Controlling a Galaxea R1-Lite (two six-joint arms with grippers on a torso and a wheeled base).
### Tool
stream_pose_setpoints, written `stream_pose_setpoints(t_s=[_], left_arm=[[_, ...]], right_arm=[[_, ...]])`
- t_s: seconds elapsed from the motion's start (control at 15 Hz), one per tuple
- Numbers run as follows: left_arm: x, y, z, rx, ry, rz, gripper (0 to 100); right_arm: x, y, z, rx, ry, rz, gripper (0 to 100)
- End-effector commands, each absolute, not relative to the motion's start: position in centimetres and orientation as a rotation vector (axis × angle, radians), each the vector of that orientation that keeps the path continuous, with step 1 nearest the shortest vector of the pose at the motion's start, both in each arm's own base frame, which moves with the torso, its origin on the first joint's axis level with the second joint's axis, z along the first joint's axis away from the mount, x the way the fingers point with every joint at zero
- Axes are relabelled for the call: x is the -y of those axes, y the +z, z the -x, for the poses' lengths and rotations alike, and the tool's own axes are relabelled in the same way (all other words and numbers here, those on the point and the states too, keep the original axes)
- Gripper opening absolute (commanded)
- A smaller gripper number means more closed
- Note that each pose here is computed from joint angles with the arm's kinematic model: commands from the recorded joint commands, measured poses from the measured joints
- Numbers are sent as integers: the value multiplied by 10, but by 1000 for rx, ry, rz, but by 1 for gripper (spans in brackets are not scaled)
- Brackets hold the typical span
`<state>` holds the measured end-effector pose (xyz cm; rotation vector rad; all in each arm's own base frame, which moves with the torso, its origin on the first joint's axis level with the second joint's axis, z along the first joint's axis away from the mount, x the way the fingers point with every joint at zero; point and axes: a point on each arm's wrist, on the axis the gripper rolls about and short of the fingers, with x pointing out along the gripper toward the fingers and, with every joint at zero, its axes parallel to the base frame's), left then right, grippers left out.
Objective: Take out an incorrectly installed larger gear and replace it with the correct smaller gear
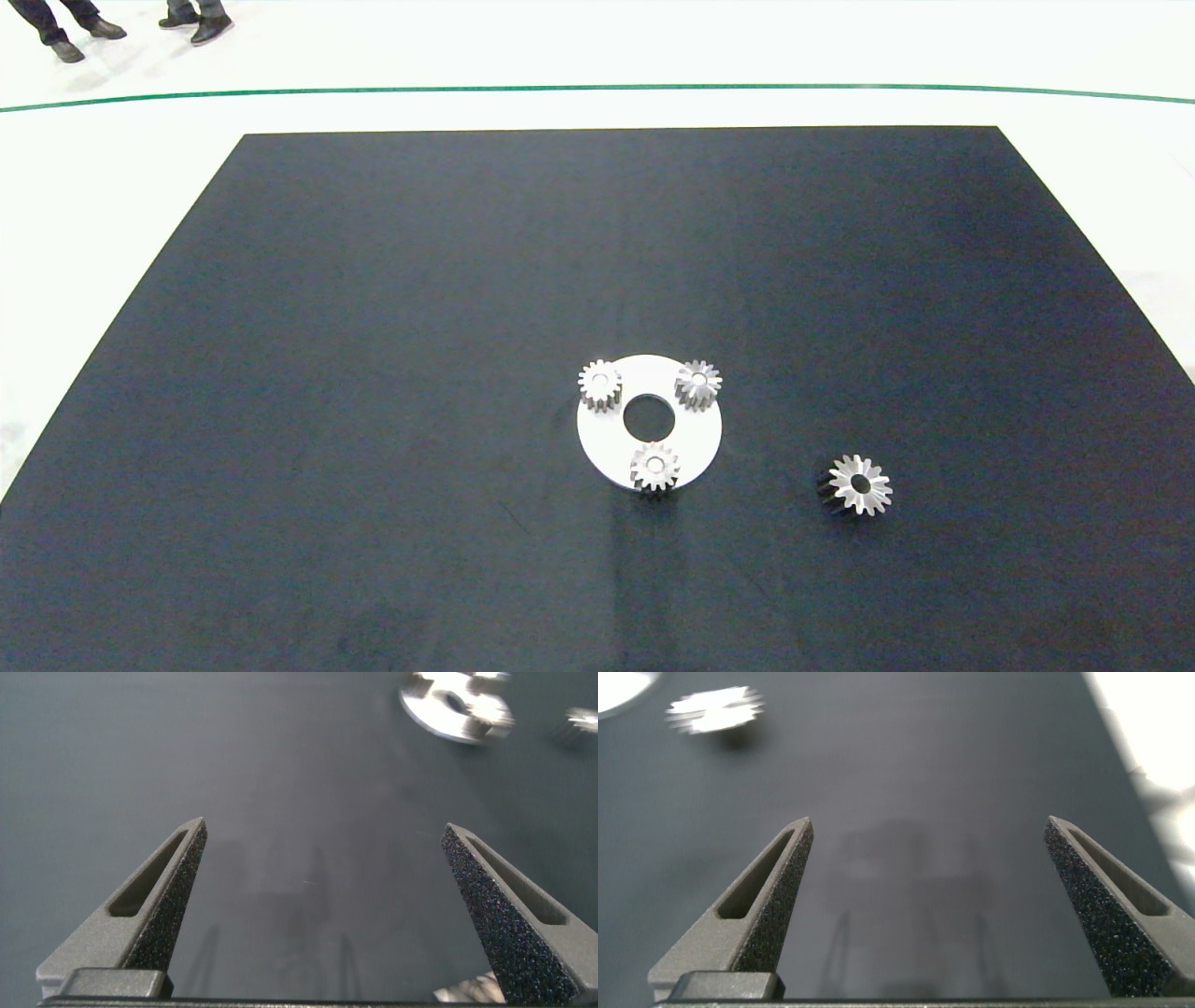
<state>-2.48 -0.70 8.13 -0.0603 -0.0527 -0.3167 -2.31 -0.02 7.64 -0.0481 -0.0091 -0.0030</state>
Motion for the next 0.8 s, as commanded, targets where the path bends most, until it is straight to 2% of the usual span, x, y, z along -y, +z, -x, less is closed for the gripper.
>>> stream_pose_setpoints(t_s=[0.07,0.13,0.2,0.4,0.8], left_arm=[[3,81,23,56,-125,28,100],[2,81,23,57,-74,28,100],[0,78,23,22,-15,-29,100],[1,76,23,-1,-32,-54,100],[0,76,23,0,-15,-20,100]], right_arm=[[-2,75,23,-20,76,33,100],[-1,74,23,-22,71,27,100],[-1,75,23,-21,55,15,100],[-1,75,23,-21,55,15,100],[-1,75,23,-18,54,16,100]])
